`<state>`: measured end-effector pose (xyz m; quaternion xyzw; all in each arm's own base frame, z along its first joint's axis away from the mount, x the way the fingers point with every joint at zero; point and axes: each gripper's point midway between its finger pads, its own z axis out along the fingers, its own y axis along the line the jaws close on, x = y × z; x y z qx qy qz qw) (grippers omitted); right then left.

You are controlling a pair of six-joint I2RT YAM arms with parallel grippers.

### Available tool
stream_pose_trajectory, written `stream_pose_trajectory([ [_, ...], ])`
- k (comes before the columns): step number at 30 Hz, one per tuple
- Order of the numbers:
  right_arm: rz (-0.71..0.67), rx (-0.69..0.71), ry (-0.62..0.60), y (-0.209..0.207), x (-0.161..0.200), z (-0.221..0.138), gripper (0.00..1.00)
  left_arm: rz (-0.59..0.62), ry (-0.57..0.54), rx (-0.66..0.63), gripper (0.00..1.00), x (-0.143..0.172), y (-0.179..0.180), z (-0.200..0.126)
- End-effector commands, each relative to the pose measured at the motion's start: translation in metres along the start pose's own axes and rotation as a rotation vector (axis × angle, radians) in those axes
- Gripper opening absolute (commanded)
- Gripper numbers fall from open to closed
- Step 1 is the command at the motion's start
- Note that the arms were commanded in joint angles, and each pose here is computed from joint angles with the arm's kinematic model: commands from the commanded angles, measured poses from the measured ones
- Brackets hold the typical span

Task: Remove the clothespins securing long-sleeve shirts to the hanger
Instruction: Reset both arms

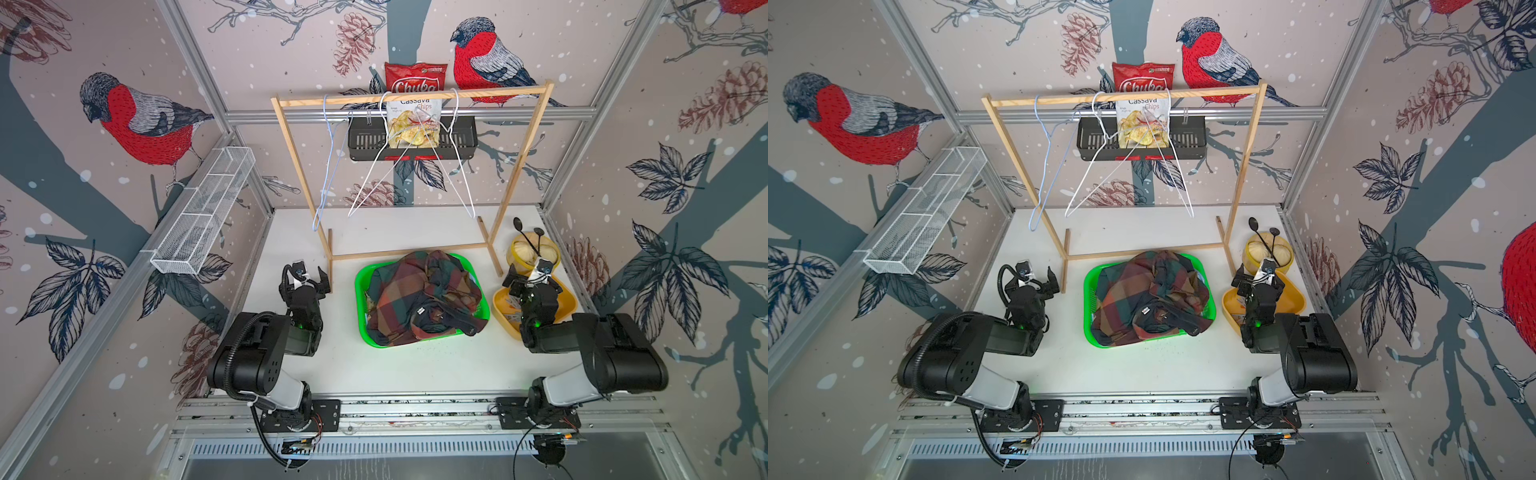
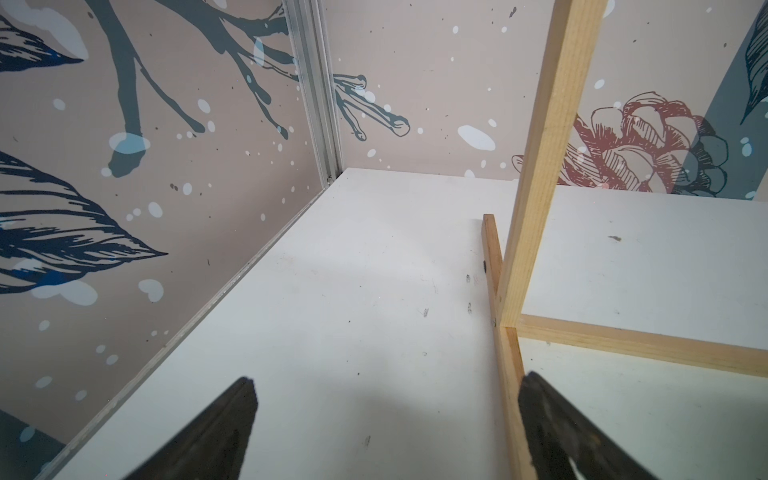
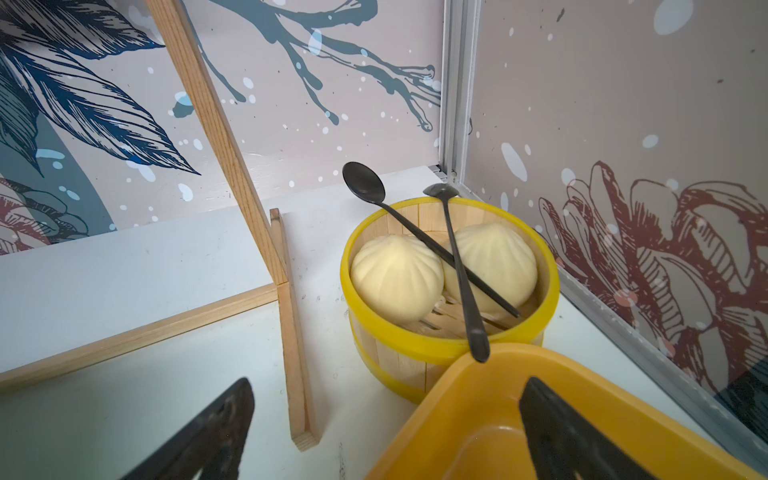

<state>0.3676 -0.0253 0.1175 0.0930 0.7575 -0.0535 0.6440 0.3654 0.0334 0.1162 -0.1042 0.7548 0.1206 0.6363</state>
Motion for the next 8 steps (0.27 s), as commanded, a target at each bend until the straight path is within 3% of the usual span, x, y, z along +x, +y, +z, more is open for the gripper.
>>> stream_pose_trajectory([
  [1,0.0,-0.012,-0.031,0.0031,-0.0085,0.0008,1.0,-0.027,-0.043,0.004,0.97,-0.012,-0.0012,0.001],
  [8,0.0,-0.013,-0.032,0.0031,-0.0086,0.0007,1.0,-0.033,-0.033,0.034,0.97,-0.0113,-0.0028,0.003],
])
